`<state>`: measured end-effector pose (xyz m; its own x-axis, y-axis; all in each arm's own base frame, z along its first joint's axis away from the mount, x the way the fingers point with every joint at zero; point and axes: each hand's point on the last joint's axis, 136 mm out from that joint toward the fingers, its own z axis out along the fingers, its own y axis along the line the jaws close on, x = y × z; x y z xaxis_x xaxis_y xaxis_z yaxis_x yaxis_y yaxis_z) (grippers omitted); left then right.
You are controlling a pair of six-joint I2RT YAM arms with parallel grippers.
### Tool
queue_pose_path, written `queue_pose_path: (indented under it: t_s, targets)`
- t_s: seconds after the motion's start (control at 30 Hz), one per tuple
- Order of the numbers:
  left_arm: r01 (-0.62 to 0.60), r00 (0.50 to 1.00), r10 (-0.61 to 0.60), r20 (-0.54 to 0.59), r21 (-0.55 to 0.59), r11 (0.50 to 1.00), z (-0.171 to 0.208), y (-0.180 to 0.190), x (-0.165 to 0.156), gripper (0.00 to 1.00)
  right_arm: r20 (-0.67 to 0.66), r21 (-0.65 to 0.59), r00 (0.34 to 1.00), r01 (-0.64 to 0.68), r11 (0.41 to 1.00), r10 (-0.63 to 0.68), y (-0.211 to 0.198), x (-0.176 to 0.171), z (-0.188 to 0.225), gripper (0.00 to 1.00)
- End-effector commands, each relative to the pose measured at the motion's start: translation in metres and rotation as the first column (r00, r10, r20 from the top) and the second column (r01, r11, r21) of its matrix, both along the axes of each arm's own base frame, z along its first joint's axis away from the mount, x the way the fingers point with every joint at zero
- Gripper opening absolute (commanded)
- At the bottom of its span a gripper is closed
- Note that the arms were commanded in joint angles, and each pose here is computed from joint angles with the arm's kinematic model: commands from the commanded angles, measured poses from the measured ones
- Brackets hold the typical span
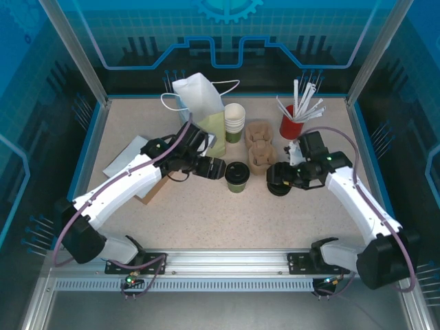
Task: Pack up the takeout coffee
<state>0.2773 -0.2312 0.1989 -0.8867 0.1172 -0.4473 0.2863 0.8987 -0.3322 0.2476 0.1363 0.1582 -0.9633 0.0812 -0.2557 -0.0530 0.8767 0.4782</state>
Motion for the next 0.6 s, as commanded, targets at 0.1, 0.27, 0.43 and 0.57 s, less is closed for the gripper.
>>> queue_pose_path:
  t_s: [0.1,0.27,0.43,0.57]
  targets:
    - [-0.274,0.948,0.206,-0.243,-0.293,0.916,-0.01,-0.022,0.002,0.82,0.016,0.018,0.999,-0.05,0.999,0.05,0.037,0.029,0.011,0.68]
    - [-0.33,0.919,0.231,-0.32,-0.299,0.895,-0.026,-0.032,0.01,0.83,-0.008,0.025,0.996,-0.092,0.995,0.093,0.062,0.041,0.009,0.61]
    - [-0.346,0.908,0.237,-0.346,-0.298,0.89,-0.034,-0.04,0.018,0.83,-0.037,0.016,0.993,-0.111,0.994,0.112,0.076,0.048,0.002,0.55]
    - [-0.343,0.904,0.237,-0.356,-0.271,0.899,-0.042,-0.041,0.022,0.82,-0.049,0.013,0.991,-0.122,0.992,0.122,0.083,0.053,-0.002,0.51]
